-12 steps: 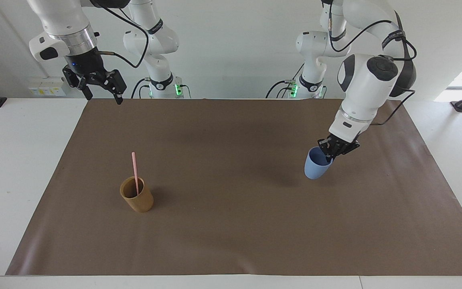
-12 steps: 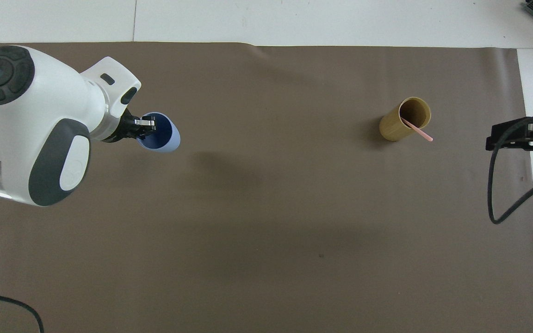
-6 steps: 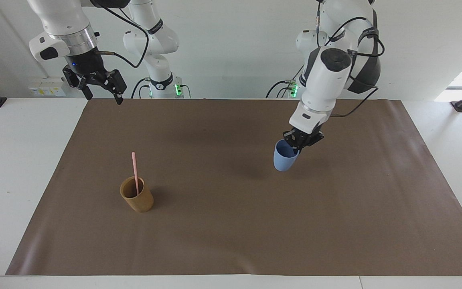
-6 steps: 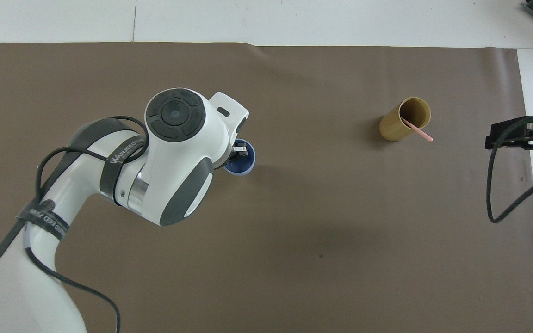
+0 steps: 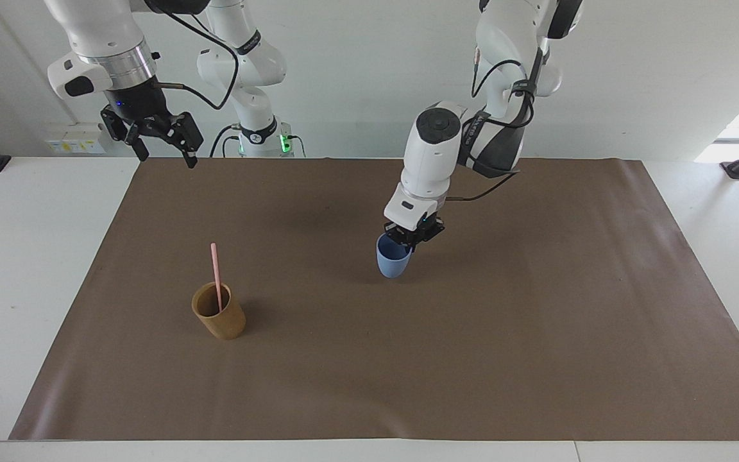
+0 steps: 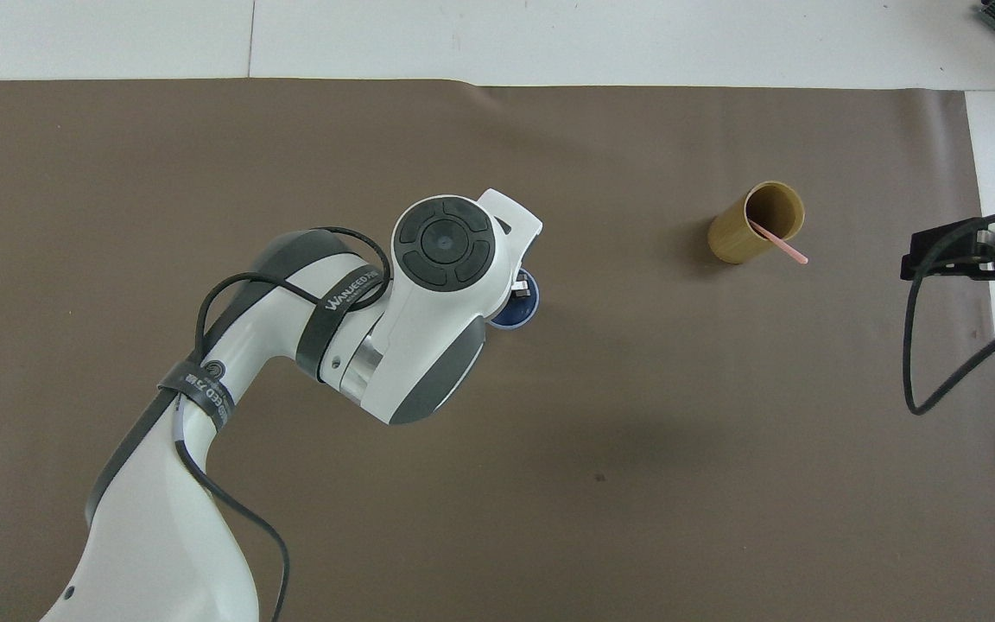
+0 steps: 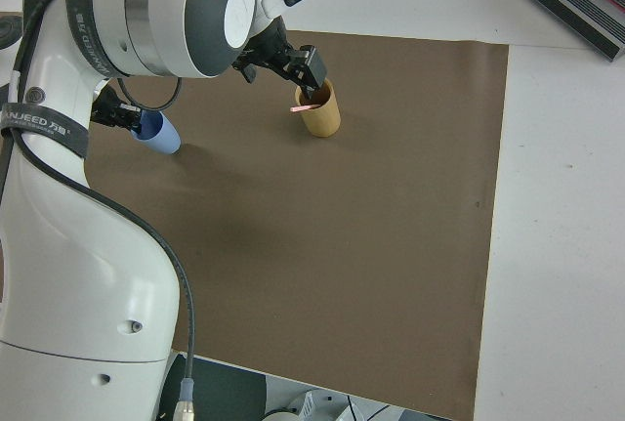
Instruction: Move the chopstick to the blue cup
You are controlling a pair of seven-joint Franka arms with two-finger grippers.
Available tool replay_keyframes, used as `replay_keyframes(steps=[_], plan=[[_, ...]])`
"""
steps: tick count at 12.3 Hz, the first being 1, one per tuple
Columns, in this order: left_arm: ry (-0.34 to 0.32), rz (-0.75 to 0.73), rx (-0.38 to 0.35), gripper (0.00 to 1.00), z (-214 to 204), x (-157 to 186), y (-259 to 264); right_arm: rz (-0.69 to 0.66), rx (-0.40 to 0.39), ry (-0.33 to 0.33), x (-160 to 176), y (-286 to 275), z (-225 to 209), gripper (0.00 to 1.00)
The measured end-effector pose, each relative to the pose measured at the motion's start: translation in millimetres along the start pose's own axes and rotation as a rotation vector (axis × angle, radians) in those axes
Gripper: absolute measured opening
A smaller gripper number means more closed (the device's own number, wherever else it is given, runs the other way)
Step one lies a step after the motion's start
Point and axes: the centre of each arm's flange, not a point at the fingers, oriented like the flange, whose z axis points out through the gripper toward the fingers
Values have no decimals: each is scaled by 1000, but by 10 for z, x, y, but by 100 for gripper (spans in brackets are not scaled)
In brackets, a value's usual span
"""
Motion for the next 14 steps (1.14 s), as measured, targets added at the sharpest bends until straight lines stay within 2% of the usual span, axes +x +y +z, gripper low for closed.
replay_keyframes(steps=[2, 5, 6, 9, 10, 11, 12, 13, 14], plan=[[0, 4, 4, 4, 148, -71, 143, -1, 2, 13, 90, -22, 91, 100], [4, -13, -1, 4, 154, -28, 149, -24, 8, 35, 233, -147, 273, 100], [9, -26, -5, 11, 139, -8, 142, -49, 8, 35, 268, -222, 369, 100], [26, -50, -16, 49, 53, 86, 93, -130, 8, 35, 343, -340, 805, 100], [36, -64, -23, 65, -37, 162, 31, -156, 8, 33, 352, -349, 960, 98], [46, -80, -28, 76, -159, 243, -70, -179, 6, 27, 356, -354, 1106, 96], [51, -85, -27, 89, -297, 321, -197, -199, 3, 9, 358, -358, 1261, 87], [51, -77, -21, 100, -443, 394, -350, -221, 0, -9, 360, -364, 1428, 81], [47, -56, -10, 100, -595, 466, -532, -245, -1, -17, 360, -368, 1583, 81]])
